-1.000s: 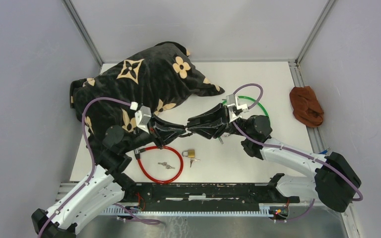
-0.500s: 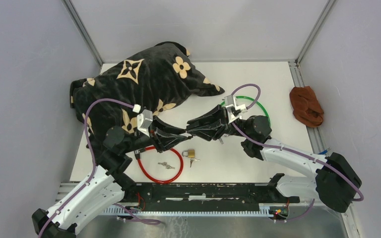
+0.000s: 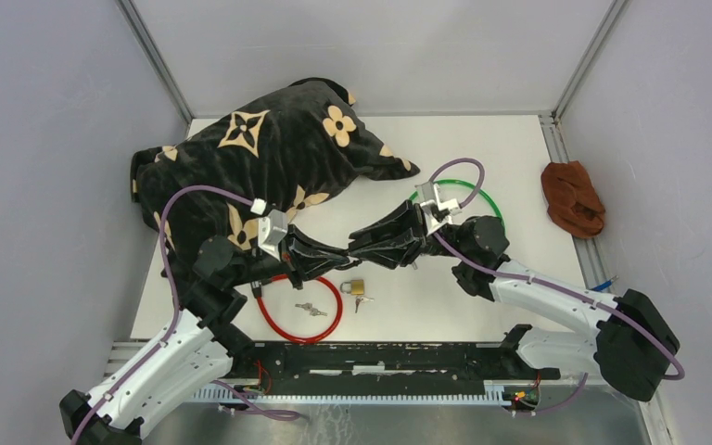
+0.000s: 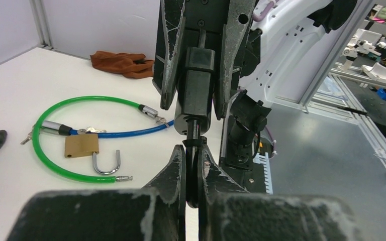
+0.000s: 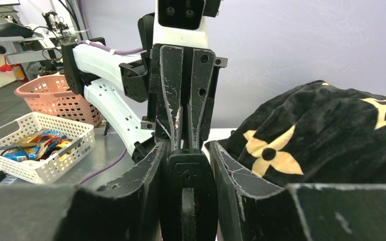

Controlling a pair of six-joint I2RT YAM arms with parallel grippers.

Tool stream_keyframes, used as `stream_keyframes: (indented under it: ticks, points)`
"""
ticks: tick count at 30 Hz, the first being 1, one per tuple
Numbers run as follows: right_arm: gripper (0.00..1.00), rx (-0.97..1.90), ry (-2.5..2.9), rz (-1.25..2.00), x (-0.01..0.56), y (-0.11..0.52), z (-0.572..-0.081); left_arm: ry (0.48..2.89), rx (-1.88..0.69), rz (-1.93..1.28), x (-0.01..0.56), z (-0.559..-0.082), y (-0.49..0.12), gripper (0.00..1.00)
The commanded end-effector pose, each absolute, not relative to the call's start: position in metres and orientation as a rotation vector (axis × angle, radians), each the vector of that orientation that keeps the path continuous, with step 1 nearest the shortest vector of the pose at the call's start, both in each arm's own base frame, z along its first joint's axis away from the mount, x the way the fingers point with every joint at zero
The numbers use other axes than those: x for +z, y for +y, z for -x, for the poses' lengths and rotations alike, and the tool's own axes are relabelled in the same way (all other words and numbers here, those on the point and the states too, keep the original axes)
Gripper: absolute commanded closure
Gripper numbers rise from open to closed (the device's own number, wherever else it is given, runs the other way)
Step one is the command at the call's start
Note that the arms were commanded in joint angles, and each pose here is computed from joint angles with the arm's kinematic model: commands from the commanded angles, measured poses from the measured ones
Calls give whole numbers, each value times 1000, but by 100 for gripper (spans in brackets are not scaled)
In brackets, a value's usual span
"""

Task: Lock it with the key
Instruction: Lock the lock.

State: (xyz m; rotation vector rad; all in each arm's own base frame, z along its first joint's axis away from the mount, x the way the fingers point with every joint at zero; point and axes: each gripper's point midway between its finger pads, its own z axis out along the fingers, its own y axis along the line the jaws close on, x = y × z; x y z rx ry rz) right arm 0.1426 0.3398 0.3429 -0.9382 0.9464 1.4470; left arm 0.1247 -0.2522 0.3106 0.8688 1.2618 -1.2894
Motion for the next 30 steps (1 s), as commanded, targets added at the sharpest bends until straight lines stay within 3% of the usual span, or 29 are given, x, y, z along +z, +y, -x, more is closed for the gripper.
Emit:
stream_keyframes:
  ticks: [1, 7, 11, 15, 27, 30]
  points:
    - [100, 1328, 895, 934, 373, 339, -157, 1130, -1235, -947, 328, -115, -250, 98]
    - [46, 1247, 1003, 1169, 338, 347, -155, 1107, -1146, -893, 339, -127, -244, 98]
    - [28, 1182, 1060, 1223, 329, 343, -158, 1120, -1167, -921, 334, -123, -245, 98]
    - [25, 1131, 1067, 1289, 327, 337, -156, 1120, -1141, -931, 332, -125, -245, 98]
    - [31, 1176, 1116, 1317, 307, 337, -150, 1126, -1140, -940, 331, -126, -246, 98]
    - [43, 1188, 1125, 1313, 304, 338, -149, 1126, -1138, -940, 330, -126, -246, 98]
